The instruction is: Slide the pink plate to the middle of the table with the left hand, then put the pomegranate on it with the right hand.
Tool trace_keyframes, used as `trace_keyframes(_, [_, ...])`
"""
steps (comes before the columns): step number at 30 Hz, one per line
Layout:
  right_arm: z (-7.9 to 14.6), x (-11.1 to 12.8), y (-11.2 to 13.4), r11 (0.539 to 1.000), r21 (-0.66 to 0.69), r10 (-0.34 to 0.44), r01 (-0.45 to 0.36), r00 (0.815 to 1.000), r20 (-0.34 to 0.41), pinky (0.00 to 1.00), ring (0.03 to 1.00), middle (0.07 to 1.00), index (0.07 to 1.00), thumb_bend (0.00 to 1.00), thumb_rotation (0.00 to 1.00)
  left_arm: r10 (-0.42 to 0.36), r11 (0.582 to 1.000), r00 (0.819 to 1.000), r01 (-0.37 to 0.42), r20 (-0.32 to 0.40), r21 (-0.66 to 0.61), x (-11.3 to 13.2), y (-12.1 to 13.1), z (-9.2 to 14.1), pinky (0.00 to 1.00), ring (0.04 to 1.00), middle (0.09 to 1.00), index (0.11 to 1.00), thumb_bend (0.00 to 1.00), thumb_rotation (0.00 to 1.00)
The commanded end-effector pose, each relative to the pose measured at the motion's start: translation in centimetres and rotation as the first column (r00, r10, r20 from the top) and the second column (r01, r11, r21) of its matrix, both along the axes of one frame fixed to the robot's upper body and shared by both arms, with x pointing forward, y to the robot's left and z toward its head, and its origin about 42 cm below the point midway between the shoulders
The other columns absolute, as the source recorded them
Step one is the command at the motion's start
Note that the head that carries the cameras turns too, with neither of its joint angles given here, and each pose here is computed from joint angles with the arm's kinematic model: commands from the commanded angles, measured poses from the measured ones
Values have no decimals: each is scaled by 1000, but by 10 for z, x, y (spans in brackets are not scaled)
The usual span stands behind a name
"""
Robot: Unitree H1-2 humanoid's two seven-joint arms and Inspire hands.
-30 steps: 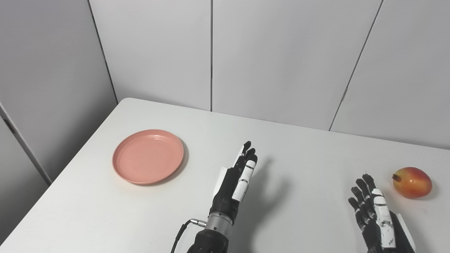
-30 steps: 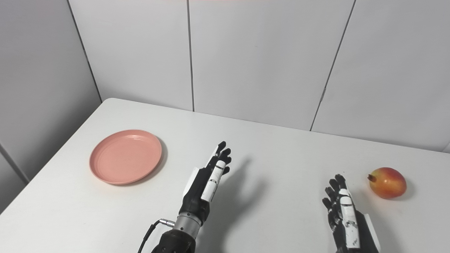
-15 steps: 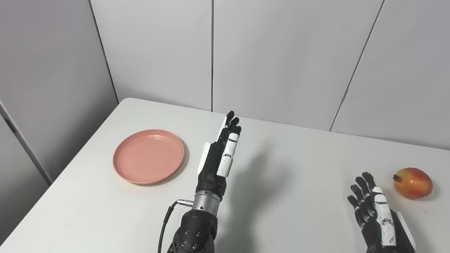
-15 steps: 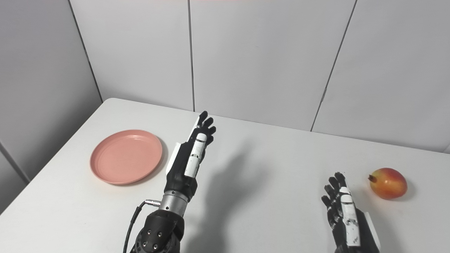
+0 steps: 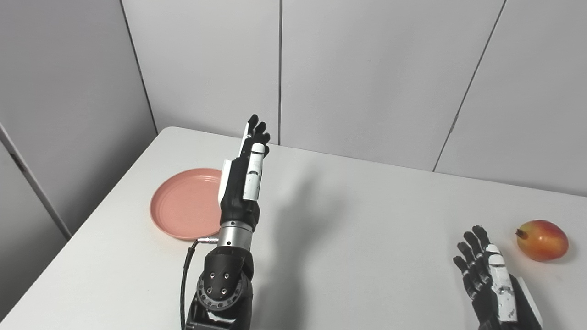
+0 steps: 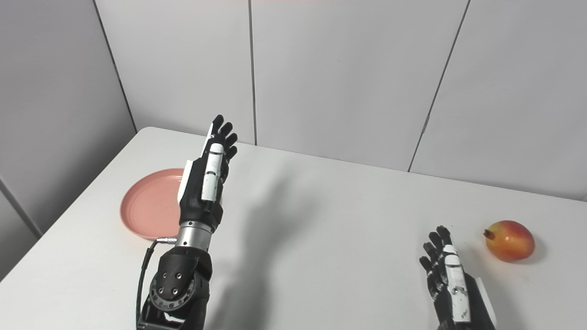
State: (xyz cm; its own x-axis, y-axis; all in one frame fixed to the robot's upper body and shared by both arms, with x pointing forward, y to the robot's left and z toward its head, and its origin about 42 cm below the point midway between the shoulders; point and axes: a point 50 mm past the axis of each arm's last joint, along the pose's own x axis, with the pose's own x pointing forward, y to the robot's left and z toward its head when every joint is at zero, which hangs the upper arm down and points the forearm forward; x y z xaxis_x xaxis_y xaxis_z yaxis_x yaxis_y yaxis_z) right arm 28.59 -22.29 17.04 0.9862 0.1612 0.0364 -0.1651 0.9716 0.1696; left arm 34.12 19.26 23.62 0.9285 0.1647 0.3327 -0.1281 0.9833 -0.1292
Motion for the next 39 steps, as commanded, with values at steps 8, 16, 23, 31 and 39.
trace_keyframes(8, [11, 5, -1, 1000, -7, 15, -15, 998, 65, 1000, 1000, 1000, 1000, 218, 1000, 104, 994, 983, -106, 154, 6, 5, 26, 42, 963, 948, 962, 953, 461, 1000])
trace_keyframes(16, [11, 4, -1, 1000, -4, 11, -11, 998, 61, 1000, 1000, 1000, 1000, 210, 1000, 203, 976, 961, -214, 185, 42, 7, 58, 48, 935, 931, 950, 941, 495, 1000])
trace_keyframes(23, [10, 5, -2, 1000, -10, 19, -18, 998, 61, 1000, 1000, 1000, 1000, 210, 1000, 273, 958, 944, -285, 183, 42, 7, 84, 49, 921, 920, 934, 922, 508, 1000])
trace_keyframes(31, [10, 5, -3, 1000, -7, 26, -26, 998, 61, 1000, 1000, 1000, 1000, 207, 1000, 356, 930, 917, -367, 182, 26, 3, 107, 48, 900, 910, 925, 910, 475, 1000])
trace_keyframes(39, [9, 4, -3, 1000, -1, 22, -22, 998, 59, 1000, 1000, 1000, 1000, 198, 1000, 411, 909, 898, -418, 156, 13, -2, 123, 42, 891, 907, 915, 901, 467, 1000])
